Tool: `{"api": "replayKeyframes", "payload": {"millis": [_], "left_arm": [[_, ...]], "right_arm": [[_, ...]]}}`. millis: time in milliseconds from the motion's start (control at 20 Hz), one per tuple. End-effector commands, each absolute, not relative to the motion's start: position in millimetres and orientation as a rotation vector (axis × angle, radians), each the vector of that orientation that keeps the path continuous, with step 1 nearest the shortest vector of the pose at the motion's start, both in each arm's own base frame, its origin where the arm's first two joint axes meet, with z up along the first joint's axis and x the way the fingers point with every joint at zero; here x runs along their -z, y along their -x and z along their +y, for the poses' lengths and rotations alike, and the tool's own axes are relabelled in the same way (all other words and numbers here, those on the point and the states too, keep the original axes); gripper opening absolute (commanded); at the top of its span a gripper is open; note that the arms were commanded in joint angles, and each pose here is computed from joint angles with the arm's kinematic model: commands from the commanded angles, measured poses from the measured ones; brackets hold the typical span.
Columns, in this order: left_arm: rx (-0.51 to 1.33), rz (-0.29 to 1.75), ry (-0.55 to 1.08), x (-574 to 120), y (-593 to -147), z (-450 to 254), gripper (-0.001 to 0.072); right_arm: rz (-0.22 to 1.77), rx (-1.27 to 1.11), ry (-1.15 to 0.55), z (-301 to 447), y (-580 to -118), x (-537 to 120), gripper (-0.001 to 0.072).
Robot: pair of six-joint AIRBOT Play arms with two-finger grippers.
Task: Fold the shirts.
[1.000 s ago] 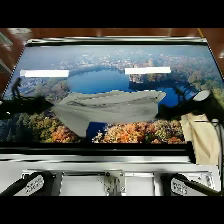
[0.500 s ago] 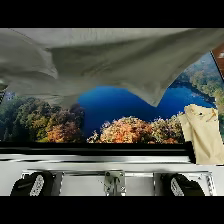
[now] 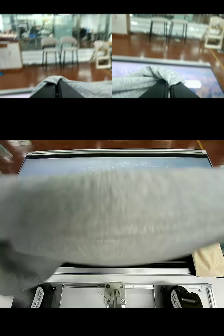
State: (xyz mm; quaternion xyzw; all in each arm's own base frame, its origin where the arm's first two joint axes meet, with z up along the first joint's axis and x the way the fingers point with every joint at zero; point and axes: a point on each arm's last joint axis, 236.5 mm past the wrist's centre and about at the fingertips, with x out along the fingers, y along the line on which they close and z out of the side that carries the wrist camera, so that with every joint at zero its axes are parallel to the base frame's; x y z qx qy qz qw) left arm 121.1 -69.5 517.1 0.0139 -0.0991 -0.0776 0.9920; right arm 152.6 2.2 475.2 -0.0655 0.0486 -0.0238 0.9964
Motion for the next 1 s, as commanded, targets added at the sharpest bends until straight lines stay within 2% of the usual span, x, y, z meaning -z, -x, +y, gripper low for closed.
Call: {"api": "replayKeyframes", "payload": {"millis": [0,200,350,500,600,750,950], "left_arm": [[0.057,0.057,-0.051,-456,-144,-41,0.0040],[0.070,0.273,0.005,-392,-186,-29,0.0040],[0.080,0.451,0.072,-327,-225,-18,0.0040],[0.080,0.596,0.156,-261,-272,-5,0.0040],[0.095,0.641,0.243,-225,-309,-2,0.0040],[0.102,0.692,0.354,-170,-367,1,0.0040],[0.076,0.660,0.376,-114,-450,-6,0.0040]], "right_arm": [[0.393,0.161,0.111,-30,-149,-412,0.0063],[0.635,0.157,0.082,-42,-197,-356,0.0063],[0.907,0.100,0.046,-42,-242,-273,0.0063],[1.050,0.069,0.018,-48,-300,-186,0.0063],[1.053,0.023,-0.042,-42,-350,-141,0.0063],[0.915,-0.023,-0.172,-32,-443,-103,0.0063],[0.804,-0.033,-0.394,-19,-514,-59,0.0063]]}}
